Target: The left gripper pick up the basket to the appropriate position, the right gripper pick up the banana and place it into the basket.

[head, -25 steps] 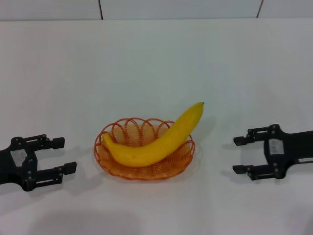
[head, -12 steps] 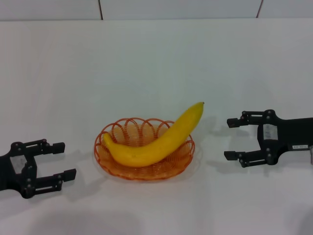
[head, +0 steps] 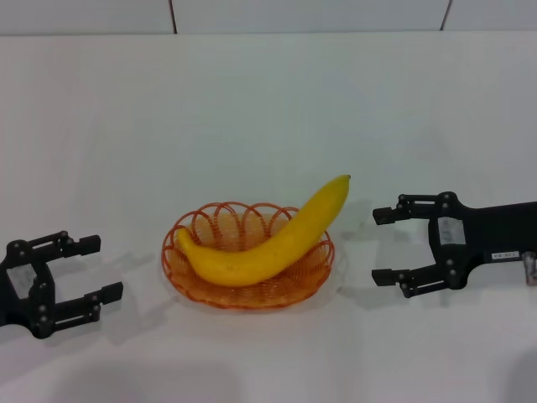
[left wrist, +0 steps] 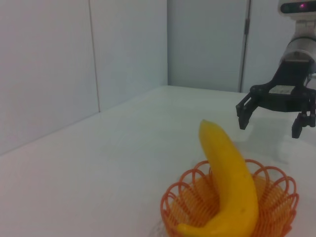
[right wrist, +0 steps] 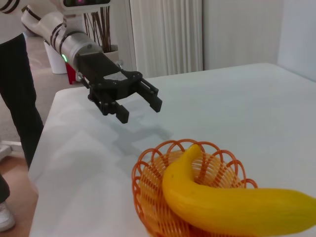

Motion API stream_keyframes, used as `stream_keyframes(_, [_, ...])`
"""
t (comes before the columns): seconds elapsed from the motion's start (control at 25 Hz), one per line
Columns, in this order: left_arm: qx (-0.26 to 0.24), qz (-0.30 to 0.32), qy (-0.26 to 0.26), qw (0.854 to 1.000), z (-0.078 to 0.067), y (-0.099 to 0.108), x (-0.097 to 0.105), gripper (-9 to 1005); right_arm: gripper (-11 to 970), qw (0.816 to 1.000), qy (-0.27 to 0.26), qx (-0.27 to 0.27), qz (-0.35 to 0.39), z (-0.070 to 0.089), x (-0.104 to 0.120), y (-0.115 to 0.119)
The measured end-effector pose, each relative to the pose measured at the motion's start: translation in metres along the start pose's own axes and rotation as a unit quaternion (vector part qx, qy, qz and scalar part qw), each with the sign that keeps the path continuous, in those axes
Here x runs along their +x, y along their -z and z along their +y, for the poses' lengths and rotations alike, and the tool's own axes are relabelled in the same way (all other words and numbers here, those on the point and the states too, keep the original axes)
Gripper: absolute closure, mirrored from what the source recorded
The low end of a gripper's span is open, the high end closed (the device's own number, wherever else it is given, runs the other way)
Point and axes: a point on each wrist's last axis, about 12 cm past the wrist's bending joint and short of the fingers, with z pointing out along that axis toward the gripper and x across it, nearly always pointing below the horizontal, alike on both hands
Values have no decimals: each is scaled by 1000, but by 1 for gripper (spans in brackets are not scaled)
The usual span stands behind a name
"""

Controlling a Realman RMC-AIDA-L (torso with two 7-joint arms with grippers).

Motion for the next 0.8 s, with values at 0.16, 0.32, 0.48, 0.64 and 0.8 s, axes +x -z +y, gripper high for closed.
stream_keyframes(0.16, [1,-3,-6,1000,0,-2,0,268,75,1000,1,-2,1,0,-1,-1])
stream_keyframes(0.32, [2,-2,-7,1000,0,-2,0,267,75,1000,1,1,1,-1,-1,-2])
stream_keyframes(0.48, [5,-1,-6,1000,0,-3,0,267,75,1000,1,5,0,-2,-1,-1])
stream_keyframes(0.64, [6,-1,-5,1000,0,-4,-1,267,75,1000,0,5,-1,-2,-1,-1])
stream_keyframes(0.8, [7,-1,-6,1000,0,-4,-1,267,75,1000,0,6,-1,-2,-1,-1])
